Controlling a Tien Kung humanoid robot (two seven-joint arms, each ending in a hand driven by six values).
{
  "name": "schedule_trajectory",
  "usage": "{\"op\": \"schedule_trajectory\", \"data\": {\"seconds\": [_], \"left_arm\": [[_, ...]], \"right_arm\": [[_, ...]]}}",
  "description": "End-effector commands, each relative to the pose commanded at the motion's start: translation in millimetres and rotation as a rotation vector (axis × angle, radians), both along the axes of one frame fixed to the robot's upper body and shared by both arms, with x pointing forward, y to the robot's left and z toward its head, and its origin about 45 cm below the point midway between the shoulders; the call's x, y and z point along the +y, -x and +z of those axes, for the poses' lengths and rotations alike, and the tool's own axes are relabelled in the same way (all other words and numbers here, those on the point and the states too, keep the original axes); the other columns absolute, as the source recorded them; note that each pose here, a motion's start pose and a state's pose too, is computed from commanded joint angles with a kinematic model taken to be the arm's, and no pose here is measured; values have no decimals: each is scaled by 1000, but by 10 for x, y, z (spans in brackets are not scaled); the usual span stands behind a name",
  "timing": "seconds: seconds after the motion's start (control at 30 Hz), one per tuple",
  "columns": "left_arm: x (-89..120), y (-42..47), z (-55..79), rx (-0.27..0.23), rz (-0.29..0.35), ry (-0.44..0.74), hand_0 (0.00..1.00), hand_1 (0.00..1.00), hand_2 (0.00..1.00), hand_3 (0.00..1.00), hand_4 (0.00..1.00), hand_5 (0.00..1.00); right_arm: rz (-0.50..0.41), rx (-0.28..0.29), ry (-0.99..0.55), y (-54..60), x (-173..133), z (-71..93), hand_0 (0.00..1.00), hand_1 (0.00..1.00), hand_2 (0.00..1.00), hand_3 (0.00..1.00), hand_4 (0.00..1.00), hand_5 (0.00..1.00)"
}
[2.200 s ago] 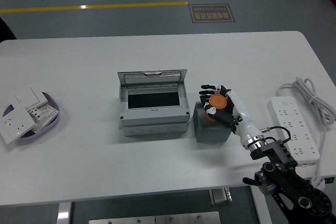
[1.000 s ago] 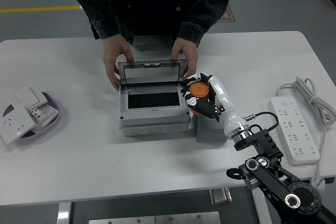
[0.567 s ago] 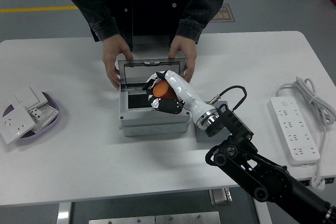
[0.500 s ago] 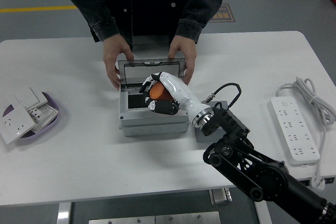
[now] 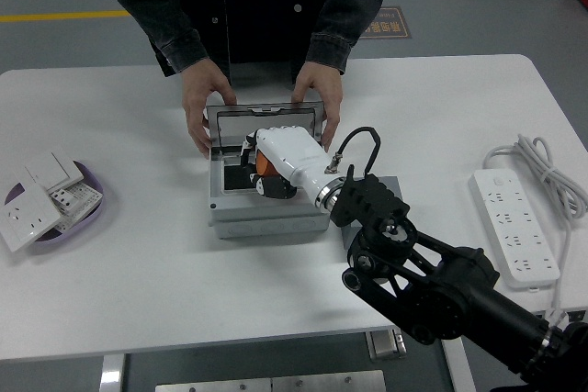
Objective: Pick up the cylinder from the cube,place it in the box,flap close box
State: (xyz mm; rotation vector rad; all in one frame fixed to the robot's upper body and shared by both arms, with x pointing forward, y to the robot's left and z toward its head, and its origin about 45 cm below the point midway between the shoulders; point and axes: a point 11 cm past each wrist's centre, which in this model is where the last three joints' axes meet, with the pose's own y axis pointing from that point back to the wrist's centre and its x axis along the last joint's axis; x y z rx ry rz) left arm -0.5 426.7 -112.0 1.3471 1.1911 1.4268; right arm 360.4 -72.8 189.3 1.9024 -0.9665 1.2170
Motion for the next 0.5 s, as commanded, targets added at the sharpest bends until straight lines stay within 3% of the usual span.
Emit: {"op": "schedule_trajectory", "data": {"seconds": [0.17, 0.2, 0.37, 0.4, 0.5], "left_arm": [[6, -10, 3, -1, -2, -1, 638, 665, 585, 641, 719, 298], [6, -12, 3, -1, -3, -1, 638, 665, 584, 642, 720, 298], [4, -15, 2, -1, -4, 0, 638, 665, 584, 642, 720, 298], [3, -16, 2, -2, -4, 0, 638, 665, 585, 641, 720, 298], [-1, -21, 1, -3, -6, 1, 638, 665, 585, 641, 720, 298]], "right_arm": [[9, 16, 51, -6, -16, -125, 237, 272, 309, 286, 2, 2], [10, 16, 56, -9, -21, -138, 567, 527, 508, 559, 427, 2], [14, 3, 54, -32, -29, -128, 567, 527, 508, 559, 427, 2], [14, -1, 51, -37, -30, -119, 719, 690, 673, 683, 567, 76], [14, -6, 42, -47, -29, -100, 719, 690, 673, 683, 567, 76]]}}
